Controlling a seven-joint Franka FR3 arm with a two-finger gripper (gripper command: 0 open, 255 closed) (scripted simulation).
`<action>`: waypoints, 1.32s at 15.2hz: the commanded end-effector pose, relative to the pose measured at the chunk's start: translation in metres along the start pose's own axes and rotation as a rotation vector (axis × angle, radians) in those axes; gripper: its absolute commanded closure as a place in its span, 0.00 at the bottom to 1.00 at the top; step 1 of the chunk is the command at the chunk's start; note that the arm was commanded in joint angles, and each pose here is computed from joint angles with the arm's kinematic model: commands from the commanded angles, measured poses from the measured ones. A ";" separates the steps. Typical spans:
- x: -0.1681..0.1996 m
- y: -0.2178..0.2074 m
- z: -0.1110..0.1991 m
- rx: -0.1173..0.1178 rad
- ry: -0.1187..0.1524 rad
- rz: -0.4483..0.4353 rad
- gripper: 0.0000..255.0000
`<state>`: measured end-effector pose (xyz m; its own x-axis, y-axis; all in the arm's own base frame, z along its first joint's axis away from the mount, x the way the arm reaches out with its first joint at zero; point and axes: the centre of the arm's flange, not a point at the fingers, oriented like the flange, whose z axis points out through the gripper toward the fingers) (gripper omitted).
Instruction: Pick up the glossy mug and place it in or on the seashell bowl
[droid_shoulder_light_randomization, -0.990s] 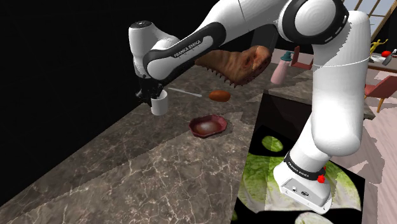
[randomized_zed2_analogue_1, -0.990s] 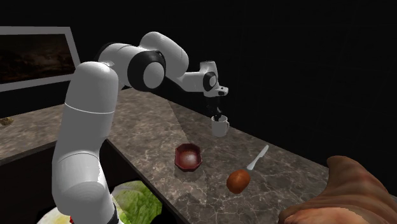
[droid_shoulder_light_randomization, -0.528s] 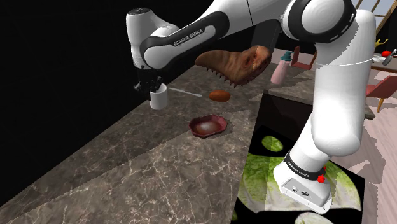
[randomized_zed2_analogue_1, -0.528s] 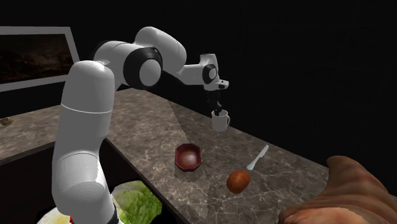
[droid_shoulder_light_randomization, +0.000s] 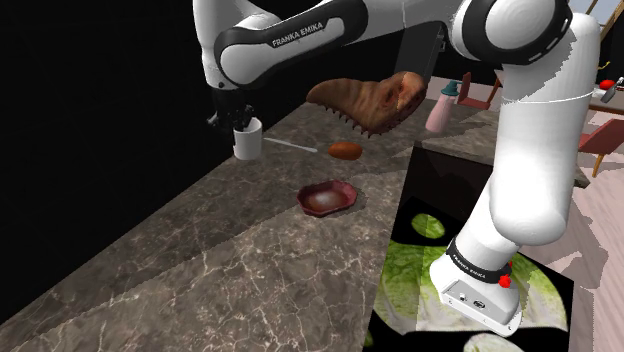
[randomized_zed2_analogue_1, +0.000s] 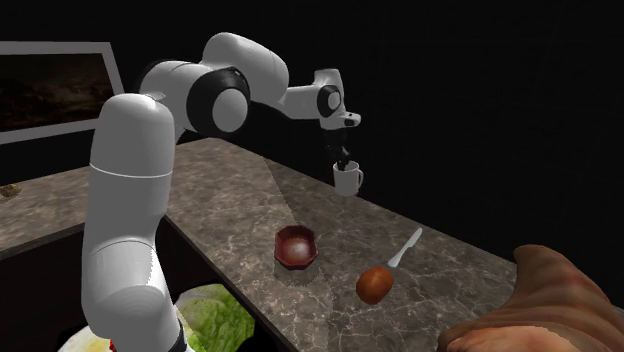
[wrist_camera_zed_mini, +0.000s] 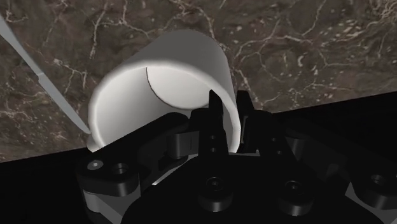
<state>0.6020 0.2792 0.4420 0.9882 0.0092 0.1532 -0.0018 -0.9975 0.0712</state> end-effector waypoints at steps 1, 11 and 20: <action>0.002 0.000 -0.010 0.000 0.000 0.000 1.00; -0.064 0.038 -0.041 0.000 0.000 0.000 1.00; -0.167 0.093 -0.063 0.000 0.000 0.000 1.00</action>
<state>0.4411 0.1964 0.4856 0.9882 0.0093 0.1529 -0.0018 -0.9974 0.0722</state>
